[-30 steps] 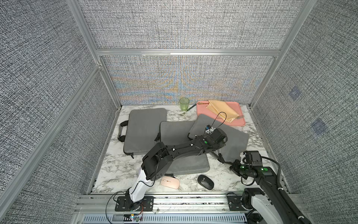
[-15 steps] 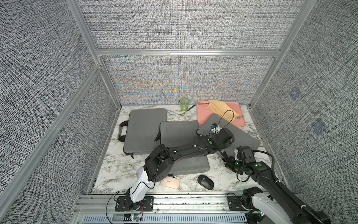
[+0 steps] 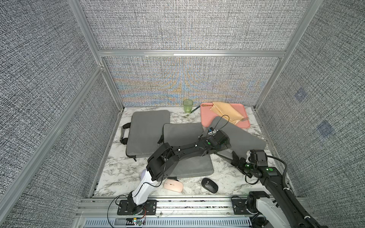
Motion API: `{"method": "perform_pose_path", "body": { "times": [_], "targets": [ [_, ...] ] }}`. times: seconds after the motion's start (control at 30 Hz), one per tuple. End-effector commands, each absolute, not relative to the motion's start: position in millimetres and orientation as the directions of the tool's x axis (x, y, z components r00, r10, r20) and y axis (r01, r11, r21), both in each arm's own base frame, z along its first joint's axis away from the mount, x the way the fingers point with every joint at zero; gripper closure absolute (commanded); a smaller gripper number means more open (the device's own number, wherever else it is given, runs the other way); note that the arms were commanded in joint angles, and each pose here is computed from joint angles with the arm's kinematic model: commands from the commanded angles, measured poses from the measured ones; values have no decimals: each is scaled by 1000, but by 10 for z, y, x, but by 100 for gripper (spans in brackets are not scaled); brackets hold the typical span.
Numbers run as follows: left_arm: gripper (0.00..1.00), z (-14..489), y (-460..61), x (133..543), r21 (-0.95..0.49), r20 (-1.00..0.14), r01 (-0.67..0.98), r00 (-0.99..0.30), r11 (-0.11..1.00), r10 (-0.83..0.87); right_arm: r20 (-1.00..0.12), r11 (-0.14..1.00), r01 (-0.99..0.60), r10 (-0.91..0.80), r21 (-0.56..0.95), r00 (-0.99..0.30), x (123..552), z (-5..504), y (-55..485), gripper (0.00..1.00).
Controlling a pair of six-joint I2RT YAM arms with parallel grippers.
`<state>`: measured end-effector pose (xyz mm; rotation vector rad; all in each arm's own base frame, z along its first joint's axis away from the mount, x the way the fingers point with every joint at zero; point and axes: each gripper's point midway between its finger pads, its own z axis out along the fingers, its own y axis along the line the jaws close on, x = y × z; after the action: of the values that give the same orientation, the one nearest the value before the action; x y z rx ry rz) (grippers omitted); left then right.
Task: Put the mouse into the laptop bag
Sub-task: Unzip the zipper on the zippered laptop bag.
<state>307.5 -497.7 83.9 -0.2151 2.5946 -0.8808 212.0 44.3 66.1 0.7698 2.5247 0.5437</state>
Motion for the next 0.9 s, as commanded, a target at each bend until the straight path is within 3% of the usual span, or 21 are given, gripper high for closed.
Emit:
{"method": "perform_pose_path", "body": {
  "times": [0.0,0.23,0.6,0.87],
  "targets": [
    [1,627,-4747,3213,-575,-293,-52,-919,816,-265,-315,772,396,586,497,-747,2170,747,447,100],
    [1,642,-4406,3521,-577,-295,-69,-912,814,-286,-323,775,412,592,479,-738,2180,776,371,100],
    [1,1247,-4241,3751,-510,-491,105,-851,853,-189,-306,748,455,631,484,-712,2155,709,227,100],
    [0,895,-4231,3970,-386,-513,130,-853,913,-95,-311,746,452,633,489,-709,2135,748,206,100]
  ]
}}
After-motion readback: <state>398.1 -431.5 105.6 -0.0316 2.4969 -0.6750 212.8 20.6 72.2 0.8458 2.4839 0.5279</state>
